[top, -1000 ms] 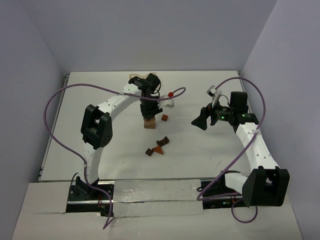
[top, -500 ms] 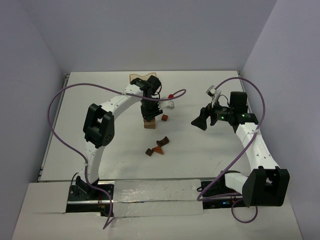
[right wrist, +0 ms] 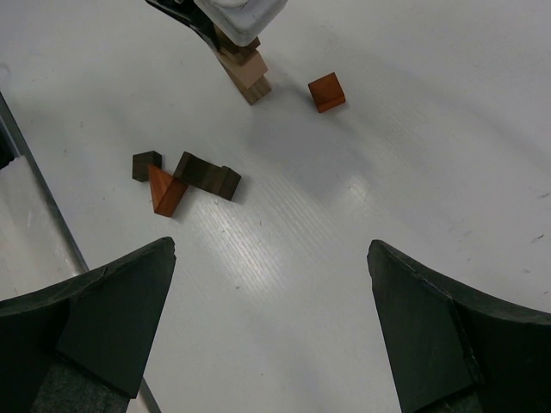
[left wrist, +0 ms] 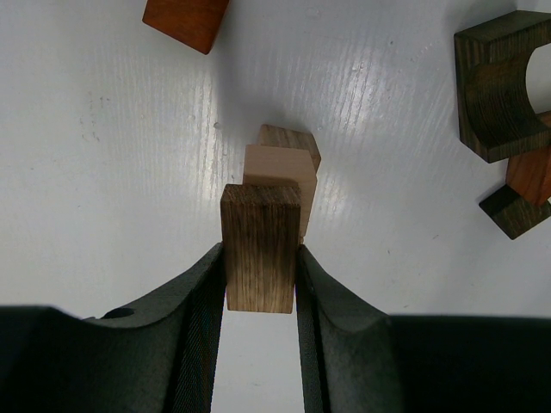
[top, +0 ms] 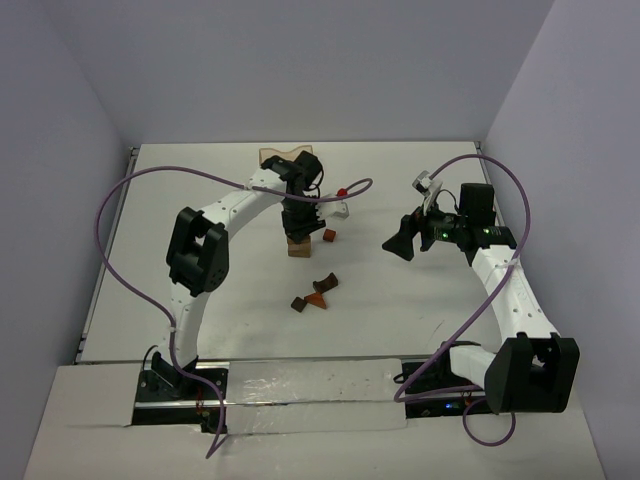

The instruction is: Build the wood block tower

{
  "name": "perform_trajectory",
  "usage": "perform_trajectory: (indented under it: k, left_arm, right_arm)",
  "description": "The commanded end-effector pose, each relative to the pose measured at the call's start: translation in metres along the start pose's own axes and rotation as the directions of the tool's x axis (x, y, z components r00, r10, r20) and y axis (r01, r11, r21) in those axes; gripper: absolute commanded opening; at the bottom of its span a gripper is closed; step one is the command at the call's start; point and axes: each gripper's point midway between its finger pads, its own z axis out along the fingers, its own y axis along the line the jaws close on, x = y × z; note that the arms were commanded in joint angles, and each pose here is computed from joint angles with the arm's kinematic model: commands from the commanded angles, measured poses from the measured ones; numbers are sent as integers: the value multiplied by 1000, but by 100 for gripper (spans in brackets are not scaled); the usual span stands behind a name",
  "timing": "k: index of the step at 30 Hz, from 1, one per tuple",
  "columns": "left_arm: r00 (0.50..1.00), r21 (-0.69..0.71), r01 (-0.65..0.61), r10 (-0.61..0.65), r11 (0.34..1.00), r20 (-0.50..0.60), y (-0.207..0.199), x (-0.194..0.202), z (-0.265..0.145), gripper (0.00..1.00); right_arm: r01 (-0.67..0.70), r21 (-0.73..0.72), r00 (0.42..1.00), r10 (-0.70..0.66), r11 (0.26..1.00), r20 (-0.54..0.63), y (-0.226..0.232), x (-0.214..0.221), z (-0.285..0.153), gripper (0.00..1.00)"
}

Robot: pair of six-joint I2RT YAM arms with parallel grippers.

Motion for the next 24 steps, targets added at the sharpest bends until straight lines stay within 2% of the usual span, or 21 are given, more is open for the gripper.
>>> perform_trajectory:
  k: [1, 24]
  left_arm:
    - [999, -14, -16, 16, 1000, 34, -1, -15, -14, 32]
    - [999, 13, -22, 21, 1000, 27, -6, -12, -9, 37]
  right_arm:
    - [39, -4, 999, -39, 999, 20, 0, -9, 1, 100]
    - [39, -6, 999, -39, 999, 15, 0, -9, 3, 100]
